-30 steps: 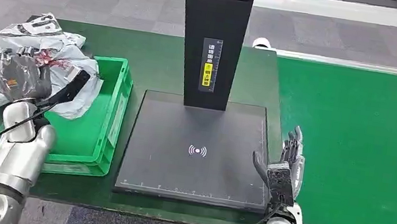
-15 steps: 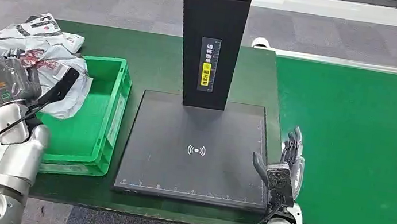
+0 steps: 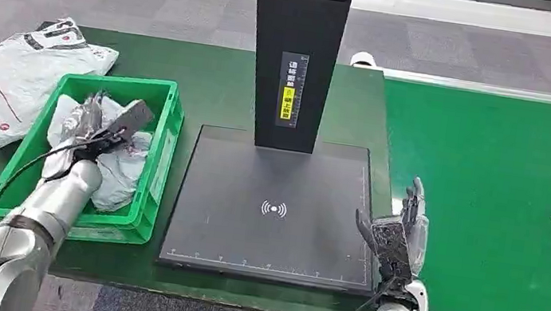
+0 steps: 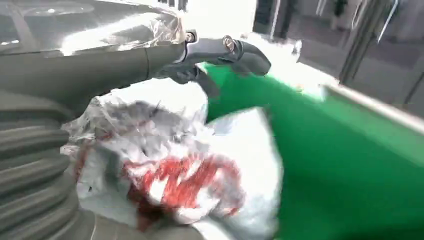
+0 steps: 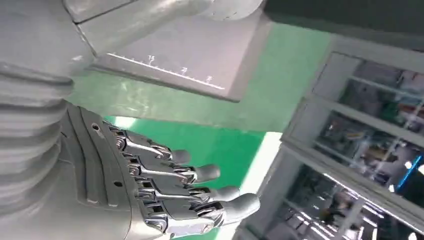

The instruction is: Moved the parcel from conveyor to table for the left to box.

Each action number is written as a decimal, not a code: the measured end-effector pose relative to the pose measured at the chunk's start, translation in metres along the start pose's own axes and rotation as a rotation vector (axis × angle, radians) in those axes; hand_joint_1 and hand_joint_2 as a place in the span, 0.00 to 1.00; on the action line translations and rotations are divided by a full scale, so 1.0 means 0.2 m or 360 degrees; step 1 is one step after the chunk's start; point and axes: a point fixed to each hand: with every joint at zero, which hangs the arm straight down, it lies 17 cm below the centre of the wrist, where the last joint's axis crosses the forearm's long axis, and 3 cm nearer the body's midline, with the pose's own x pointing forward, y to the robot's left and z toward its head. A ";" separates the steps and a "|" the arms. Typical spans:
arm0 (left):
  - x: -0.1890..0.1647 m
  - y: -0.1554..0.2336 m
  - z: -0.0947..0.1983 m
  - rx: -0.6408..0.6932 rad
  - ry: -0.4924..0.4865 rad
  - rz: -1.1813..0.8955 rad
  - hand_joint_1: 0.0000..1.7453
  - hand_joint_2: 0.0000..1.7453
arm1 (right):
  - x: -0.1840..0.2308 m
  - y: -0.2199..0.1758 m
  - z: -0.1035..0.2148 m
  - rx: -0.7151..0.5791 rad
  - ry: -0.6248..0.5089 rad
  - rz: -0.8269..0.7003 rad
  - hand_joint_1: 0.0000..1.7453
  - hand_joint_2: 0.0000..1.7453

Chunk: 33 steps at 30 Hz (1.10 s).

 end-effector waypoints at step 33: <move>1.33 -0.22 0.60 -0.0324 -0.0816 0.2103 0.00 1.00 | -0.17 -0.41 -0.19 -0.0381 -0.0083 0.0437 0.00 1.00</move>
